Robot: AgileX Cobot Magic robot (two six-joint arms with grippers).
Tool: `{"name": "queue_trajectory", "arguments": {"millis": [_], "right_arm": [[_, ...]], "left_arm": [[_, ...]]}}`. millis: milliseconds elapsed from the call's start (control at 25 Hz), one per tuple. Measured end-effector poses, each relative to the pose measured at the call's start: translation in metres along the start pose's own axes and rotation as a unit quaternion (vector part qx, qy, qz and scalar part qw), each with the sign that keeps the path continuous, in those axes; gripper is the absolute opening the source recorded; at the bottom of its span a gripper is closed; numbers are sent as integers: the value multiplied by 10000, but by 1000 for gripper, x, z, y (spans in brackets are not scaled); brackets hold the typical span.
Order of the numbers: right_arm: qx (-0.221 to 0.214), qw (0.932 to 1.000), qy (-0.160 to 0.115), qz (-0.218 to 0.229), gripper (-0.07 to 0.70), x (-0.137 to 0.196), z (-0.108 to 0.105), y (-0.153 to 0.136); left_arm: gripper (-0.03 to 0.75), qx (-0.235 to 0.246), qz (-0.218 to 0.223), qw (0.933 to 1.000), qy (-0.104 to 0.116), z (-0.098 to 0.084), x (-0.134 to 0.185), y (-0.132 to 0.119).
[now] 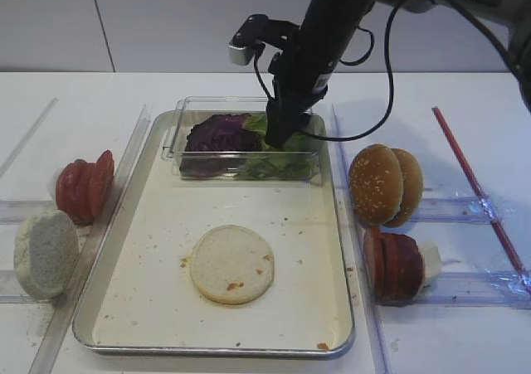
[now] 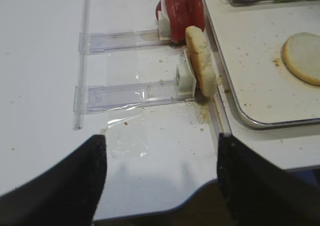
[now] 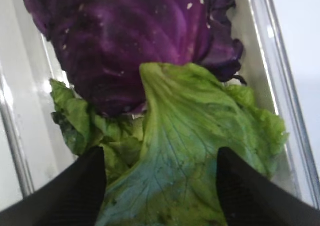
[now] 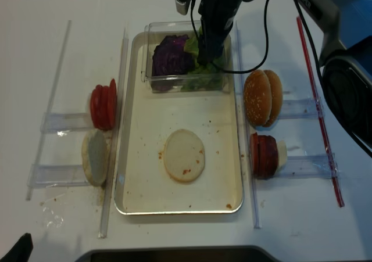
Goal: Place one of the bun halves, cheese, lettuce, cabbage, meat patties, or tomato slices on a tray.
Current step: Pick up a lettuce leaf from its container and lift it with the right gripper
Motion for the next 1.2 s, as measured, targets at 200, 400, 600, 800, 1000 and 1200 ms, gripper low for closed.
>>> {"name": "queue_trajectory", "arguments": {"millis": [200, 400, 600, 800, 1000, 1200], "right_arm": [[-47, 10000, -1, 50, 482, 3, -2, -9], [-49, 10000, 16, 53, 457, 3, -2, -9], [-83, 9999, -1, 87, 454, 4, -3, -14], [-118, 9999, -7, 122, 418, 6, -3, -19], [-118, 9999, -7, 122, 375, 6, -3, -19], [-125, 9998, 9, 169, 306, 7, -3, -18]], "left_arm": [[436, 0, 0, 10000, 0, 0, 0, 0], [436, 0, 0, 10000, 0, 0, 0, 0], [436, 0, 0, 10000, 0, 0, 0, 0], [436, 0, 0, 10000, 0, 0, 0, 0], [436, 0, 0, 10000, 0, 0, 0, 0], [436, 0, 0, 10000, 0, 0, 0, 0]]}}
Point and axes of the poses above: a point on each arm's last joint axis where the gripper is mounted, y pointing back along that axis away from the gripper, z along the wrist's bending axis when the last joint is at zero, x = y × z, the point moved 1 cm from there along -y, pointing out along that axis toward the gripper, and after that the axes turned 5 degrees about -y, right-handed, at the moved point
